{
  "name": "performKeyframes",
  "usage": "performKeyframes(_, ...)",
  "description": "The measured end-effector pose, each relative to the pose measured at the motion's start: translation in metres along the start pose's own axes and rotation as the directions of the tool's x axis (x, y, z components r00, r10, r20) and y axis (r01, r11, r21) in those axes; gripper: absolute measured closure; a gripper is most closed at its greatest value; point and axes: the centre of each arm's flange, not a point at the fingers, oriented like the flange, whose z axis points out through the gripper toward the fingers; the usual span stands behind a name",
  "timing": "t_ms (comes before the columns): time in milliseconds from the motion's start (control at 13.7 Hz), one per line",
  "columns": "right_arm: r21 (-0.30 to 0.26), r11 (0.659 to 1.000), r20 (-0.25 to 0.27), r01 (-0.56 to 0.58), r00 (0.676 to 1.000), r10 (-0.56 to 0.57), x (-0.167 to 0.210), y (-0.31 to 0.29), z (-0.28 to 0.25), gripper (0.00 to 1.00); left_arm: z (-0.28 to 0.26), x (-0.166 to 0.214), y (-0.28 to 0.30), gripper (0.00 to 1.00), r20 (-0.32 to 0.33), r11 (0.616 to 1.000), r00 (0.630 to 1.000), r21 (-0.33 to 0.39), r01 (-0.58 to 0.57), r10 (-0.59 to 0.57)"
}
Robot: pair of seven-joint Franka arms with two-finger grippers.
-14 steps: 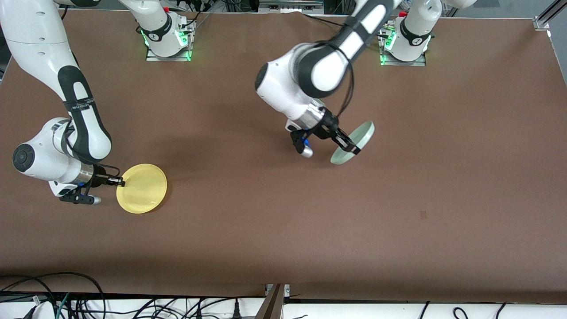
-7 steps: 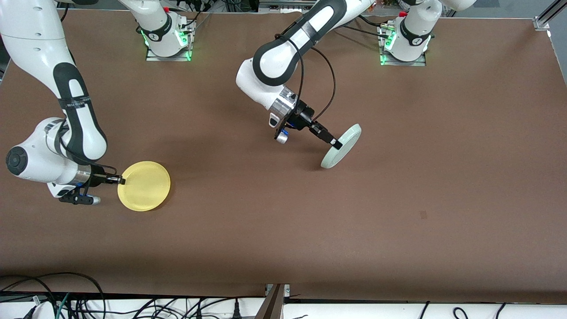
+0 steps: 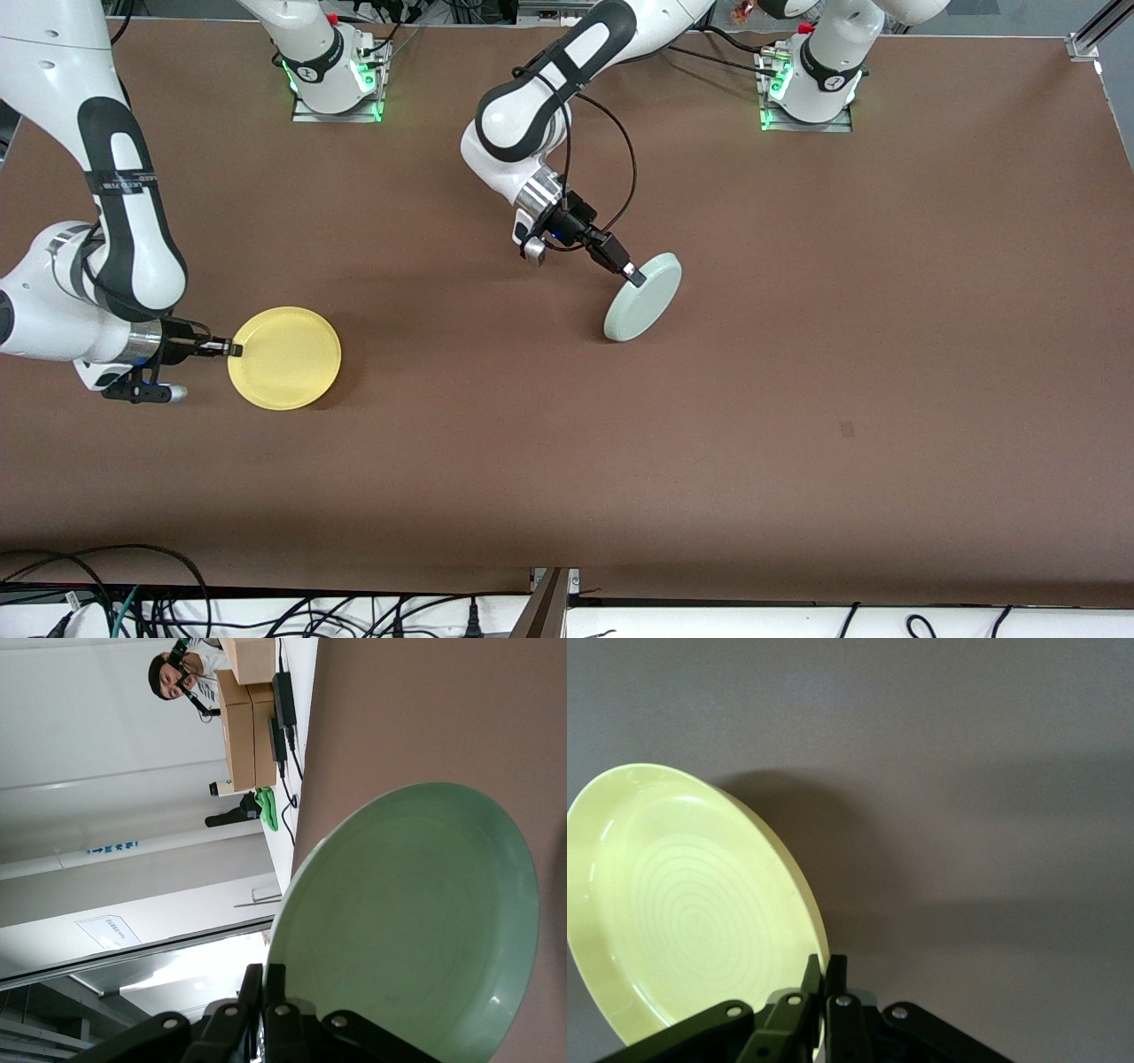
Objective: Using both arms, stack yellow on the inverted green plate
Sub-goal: 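Lift and flip the green plate with the left gripper toward the table center, then set the green plate down inverted while the right gripper lifts the yellow plate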
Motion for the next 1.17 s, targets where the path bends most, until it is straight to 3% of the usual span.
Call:
performKeyframes(291, 0.029, 1.0, 0.071, 0.008, 0.997, -0.01, -0.007, -0.004, -0.034, 0.96, -0.022, -0.014, 0.038, 0.96, -0.018, 0.995, 0.998, 0.088, 0.055, -0.054)
performKeyframes(437, 0.045, 0.999, 0.107, 0.019, 0.994, -0.024, -0.011, -0.011, -0.057, 0.96, -0.029, -0.017, 0.043, 0.95, -0.03, 0.993, 0.997, 0.095, 0.077, -0.074)
performKeyframes(583, 0.052, 0.998, 0.125, 0.019, 0.992, -0.025, -0.013, -0.011, -0.077, 0.96, -0.032, -0.016, 0.048, 0.78, -0.024, 0.995, 0.996, 0.055, 0.084, -0.083)
performKeyframes(728, 0.057, 0.998, 0.142, 0.021, 0.99, -0.029, -0.015, -0.012, -0.09, 0.96, -0.045, -0.011, 0.045, 0.58, -0.002, 0.993, 0.995, -0.059, 0.102, -0.103)
performKeyframes(947, 0.064, 0.998, 0.155, 0.025, 0.987, -0.034, -0.021, -0.012, -0.115, 0.96, -0.056, -0.001, 0.039, 0.26, 0.063, 0.955, 0.989, -0.257, 0.146, -0.134)
performKeyframes(1092, 0.069, 0.997, 0.161, 0.031, 0.986, -0.041, -0.026, -0.016, -0.132, 0.96, -0.057, 0.011, 0.027, 0.06, 0.147, 0.888, 0.973, -0.402, 0.224, -0.18)
performKeyframes(1165, 0.072, 0.997, 0.166, 0.033, 0.985, -0.045, -0.029, -0.017, -0.137, 0.96, -0.057, 0.02, 0.015, 0.0, 0.217, 0.817, 0.952, -0.495, 0.298, -0.215)
